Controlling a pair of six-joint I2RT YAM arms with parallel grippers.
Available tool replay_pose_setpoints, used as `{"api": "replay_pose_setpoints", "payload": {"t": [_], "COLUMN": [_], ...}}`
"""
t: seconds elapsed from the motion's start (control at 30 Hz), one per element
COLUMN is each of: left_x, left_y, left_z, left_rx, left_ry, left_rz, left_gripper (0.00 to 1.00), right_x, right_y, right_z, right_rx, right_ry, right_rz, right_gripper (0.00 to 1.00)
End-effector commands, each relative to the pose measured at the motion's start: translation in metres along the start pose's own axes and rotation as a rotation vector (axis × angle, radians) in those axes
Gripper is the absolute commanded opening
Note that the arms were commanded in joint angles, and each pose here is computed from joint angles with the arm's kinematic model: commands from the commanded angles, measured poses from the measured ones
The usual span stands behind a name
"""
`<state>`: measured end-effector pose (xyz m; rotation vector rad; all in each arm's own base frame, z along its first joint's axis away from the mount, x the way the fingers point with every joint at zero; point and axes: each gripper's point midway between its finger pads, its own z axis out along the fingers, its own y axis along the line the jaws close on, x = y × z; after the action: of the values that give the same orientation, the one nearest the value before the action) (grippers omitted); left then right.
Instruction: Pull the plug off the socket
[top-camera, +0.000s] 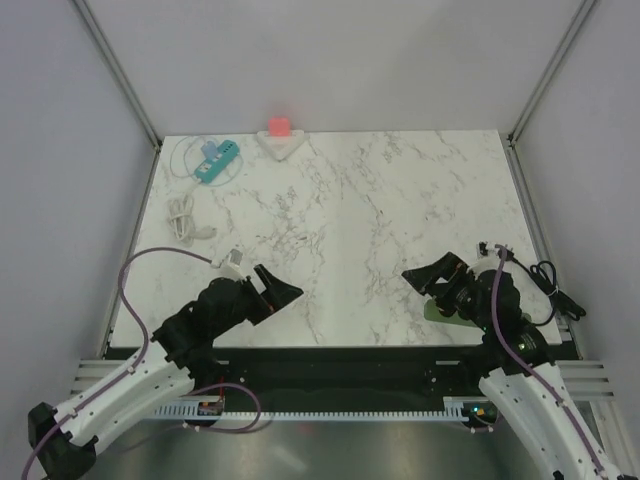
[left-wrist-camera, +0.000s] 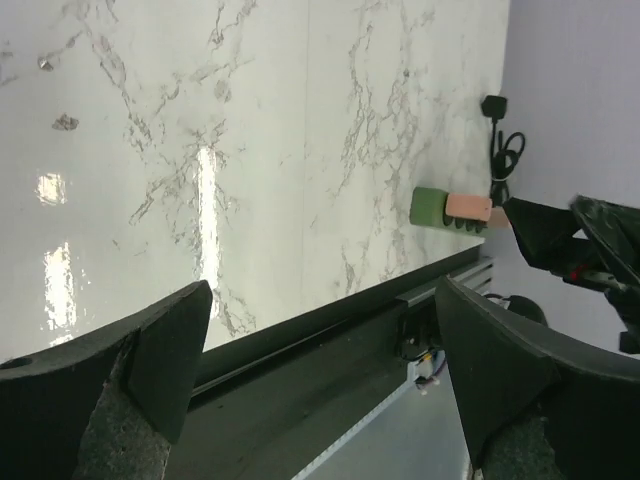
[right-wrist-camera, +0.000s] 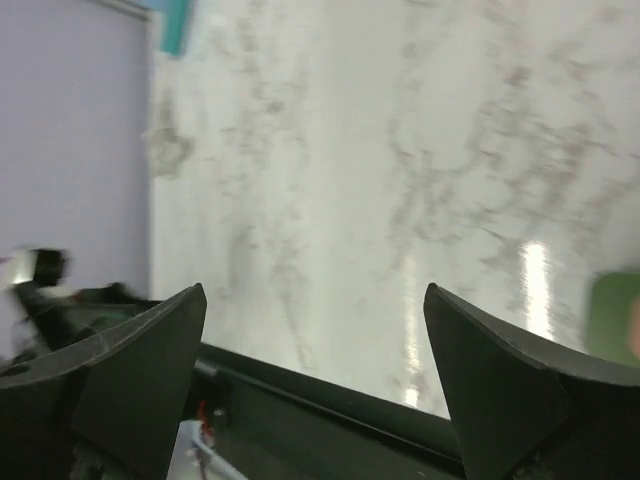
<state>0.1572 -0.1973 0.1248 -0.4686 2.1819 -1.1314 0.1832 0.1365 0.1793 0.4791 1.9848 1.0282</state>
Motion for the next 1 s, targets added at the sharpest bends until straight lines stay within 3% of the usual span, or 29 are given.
{"api": "replay_pose_setpoints", "payload": {"t": [0.0,0.07,0.17,0.23,0.43,0.57,0.83,0.97], "left_x": [-0.016,-0.014,-0.024,-0.025,-0.009,0.028,0.110,0.156], "left_y": [-0.012,-0.018,-0.010,-0.015,-0.071,-0.085,-0.167,-0.178], "left_z": [-0.006,-0.002,0.002,0.008,0.037,0.079,0.146,0.171], "left_rx": [-0.095,-0.131,-0.262,-0.257,0.060,0.098,0.333,0.397], "left_ry": [0.014,0.084,0.057,0.058,0.125,0.311,0.506,0.571], "left_rz": [0.195,0.306,0.229,0.232,0.301,0.315,0.413,0.541], "left_gripper": [1.00,1.00,1.00,1.00,1.00,0.99,0.97,0.95], "right_x": [0.004,0.007,0.012,0.009,0.016,0.000,-0.060,-0.082], "right_y": [-0.086,-0.106,-0.111,-0.111,-0.102,-0.084,-0.058,-0.044], "right_z": [-0.011,-0.015,-0.014,-0.015,-0.014,-0.018,-0.064,-0.085], "right_rx": [0.467,0.602,0.664,0.704,0.689,0.638,0.755,0.789], "right_ry": [0.039,0.076,0.161,0.218,0.349,0.277,0.032,-0.038], "right_rz": [-0.080,-0.082,-0.110,-0.165,-0.219,-0.235,-0.251,-0.276], "right_gripper": [0.98,0.98,0.98,0.98,0.98,0.98,0.98,0.98]}}
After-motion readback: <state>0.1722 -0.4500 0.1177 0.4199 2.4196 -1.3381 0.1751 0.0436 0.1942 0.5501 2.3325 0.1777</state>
